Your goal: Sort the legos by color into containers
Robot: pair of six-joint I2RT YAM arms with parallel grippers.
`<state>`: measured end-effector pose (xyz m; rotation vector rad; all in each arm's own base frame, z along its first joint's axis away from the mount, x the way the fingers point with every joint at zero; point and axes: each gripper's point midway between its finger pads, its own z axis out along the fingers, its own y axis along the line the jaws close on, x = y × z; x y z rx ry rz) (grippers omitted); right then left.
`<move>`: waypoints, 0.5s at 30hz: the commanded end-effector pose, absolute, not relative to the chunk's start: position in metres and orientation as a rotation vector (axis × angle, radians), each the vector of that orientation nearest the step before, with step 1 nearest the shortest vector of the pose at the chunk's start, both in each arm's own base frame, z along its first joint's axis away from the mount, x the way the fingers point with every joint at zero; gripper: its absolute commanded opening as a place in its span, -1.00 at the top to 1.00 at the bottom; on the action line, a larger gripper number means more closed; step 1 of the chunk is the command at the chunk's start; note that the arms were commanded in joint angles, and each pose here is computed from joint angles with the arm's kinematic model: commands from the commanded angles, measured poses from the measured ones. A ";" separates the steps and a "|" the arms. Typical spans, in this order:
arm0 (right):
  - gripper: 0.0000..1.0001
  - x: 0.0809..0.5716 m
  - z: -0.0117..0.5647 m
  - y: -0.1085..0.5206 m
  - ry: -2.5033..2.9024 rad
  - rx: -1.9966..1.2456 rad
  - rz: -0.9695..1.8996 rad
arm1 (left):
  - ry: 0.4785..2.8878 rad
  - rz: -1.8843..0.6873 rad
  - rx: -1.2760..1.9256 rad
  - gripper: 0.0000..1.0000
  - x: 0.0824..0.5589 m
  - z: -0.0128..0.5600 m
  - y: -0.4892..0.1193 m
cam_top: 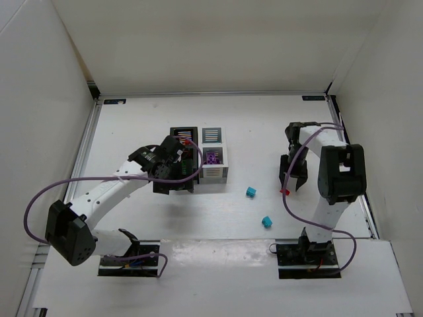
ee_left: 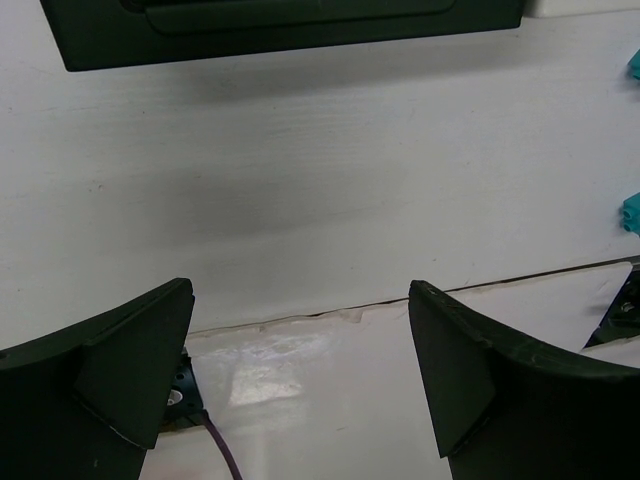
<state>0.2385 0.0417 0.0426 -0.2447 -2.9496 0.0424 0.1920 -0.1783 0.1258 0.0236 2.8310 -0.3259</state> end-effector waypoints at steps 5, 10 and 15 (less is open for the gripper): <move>-0.16 0.224 0.044 0.042 -2.816 -0.201 0.115 | 2.816 -0.358 0.044 -1.00 0.197 0.129 -0.183; -0.13 0.235 0.047 0.048 -2.837 -0.235 0.087 | 2.827 -0.340 0.043 -1.00 0.200 0.127 -0.182; -0.13 0.241 0.045 0.066 -2.861 -0.307 -0.041 | 2.830 -0.336 0.053 -1.00 0.203 0.128 -0.181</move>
